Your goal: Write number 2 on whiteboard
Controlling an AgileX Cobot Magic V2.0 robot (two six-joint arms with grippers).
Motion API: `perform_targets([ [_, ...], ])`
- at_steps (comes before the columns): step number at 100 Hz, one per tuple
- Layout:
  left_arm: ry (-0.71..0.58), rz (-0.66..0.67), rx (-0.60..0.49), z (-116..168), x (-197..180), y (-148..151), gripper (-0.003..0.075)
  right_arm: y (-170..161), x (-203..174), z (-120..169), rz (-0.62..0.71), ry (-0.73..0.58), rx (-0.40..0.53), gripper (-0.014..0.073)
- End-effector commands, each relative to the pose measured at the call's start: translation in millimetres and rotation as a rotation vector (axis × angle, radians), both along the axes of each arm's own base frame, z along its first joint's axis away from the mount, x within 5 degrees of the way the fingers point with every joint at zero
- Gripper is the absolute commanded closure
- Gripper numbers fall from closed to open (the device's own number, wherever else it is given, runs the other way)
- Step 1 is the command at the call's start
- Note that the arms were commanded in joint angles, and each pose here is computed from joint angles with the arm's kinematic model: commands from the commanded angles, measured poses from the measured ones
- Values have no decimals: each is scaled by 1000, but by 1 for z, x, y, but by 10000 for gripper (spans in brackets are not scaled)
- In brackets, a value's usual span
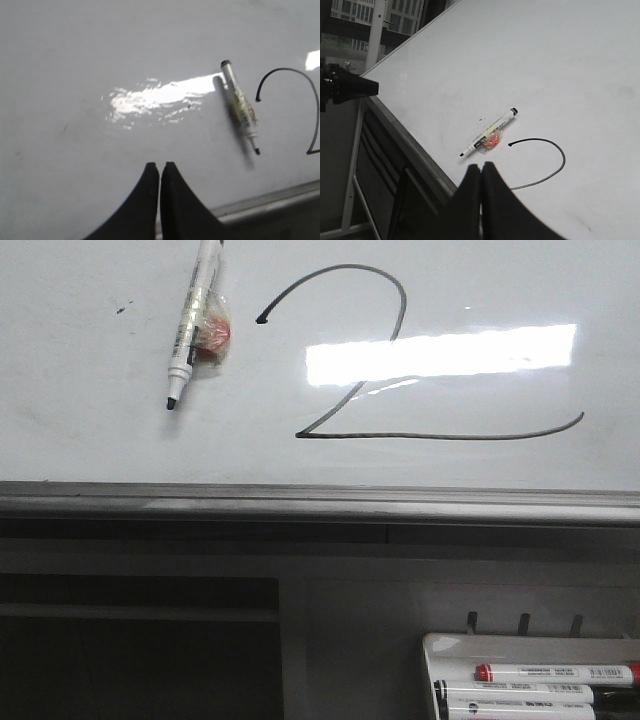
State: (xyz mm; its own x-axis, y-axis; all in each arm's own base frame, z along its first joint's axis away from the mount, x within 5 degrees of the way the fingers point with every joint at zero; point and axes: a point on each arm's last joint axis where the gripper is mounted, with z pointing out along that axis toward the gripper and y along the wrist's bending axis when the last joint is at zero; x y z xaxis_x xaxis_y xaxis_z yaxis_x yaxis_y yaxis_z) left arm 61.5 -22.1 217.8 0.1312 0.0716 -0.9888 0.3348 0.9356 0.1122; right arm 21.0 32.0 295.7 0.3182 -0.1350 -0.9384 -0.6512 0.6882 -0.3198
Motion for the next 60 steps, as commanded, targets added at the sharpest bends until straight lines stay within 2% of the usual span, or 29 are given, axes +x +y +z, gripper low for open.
perform_targets([
  [1, -6, 35, -65, -2, -2, 3, 741, -4, 0, 14, -41, -55, 62, 673],
  [27, 273, 29, 29, -30, -9, 3, 741, -4, 0, 14, -41, -55, 62, 673],
  [60, 253, 27, 19, -29, -11, 3, 741, -4, 0, 14, -41, -55, 62, 673],
])
